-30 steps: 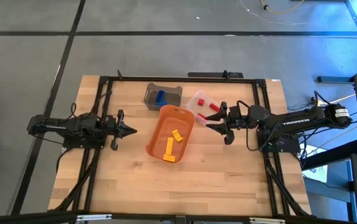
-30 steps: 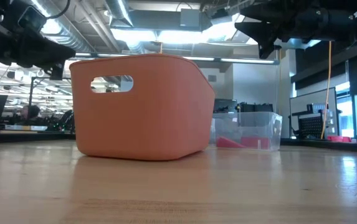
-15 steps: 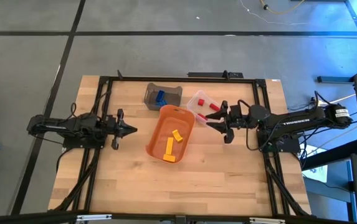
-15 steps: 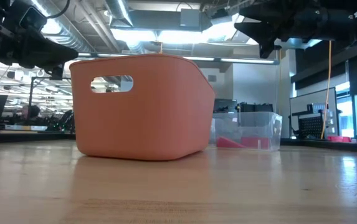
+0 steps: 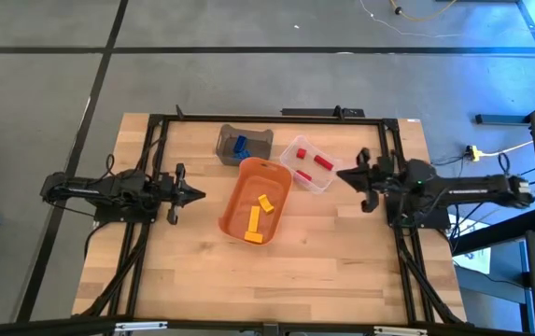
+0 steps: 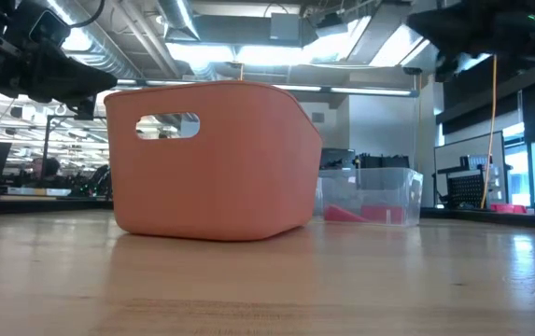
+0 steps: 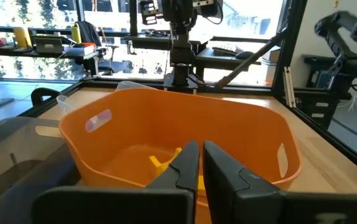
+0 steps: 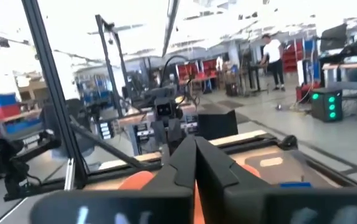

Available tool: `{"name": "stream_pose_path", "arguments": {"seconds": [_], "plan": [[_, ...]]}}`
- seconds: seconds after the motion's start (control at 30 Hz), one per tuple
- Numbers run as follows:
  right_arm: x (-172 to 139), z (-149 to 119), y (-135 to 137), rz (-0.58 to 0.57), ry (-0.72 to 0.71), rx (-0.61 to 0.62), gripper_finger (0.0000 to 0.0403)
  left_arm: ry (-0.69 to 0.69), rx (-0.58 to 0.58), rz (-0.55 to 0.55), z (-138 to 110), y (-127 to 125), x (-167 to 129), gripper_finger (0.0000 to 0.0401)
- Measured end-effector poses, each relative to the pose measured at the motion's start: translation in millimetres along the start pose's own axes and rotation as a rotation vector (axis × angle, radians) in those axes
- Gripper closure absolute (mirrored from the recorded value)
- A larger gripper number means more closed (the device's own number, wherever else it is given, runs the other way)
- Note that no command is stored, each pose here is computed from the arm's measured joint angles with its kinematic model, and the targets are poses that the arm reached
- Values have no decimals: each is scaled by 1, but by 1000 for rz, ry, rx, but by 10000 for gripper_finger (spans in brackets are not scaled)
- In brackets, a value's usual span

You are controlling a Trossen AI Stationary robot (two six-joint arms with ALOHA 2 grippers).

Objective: Sort & place blocks by color
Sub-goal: Return to Home Position

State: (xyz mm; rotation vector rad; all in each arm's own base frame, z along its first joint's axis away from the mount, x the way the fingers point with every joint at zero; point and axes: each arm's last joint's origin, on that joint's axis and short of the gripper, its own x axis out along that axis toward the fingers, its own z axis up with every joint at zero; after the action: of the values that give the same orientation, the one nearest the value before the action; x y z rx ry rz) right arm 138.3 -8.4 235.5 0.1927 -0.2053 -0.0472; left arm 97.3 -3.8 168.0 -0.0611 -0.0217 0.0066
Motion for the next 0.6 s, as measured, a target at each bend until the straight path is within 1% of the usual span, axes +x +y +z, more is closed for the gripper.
{"name": "stream_pose_path", "arguments": {"seconds": [0.23,0.43,0.6], "plan": [[-35,-1,-3,-15,-31,4,401,0,0,0,0,0,0,400],[-56,3,-2,-7,-70,2,401,0,0,0,0,0,0,391],[-56,2,-3,-47,-63,-24,401,1,0,-1,0,0,0,381]]}}
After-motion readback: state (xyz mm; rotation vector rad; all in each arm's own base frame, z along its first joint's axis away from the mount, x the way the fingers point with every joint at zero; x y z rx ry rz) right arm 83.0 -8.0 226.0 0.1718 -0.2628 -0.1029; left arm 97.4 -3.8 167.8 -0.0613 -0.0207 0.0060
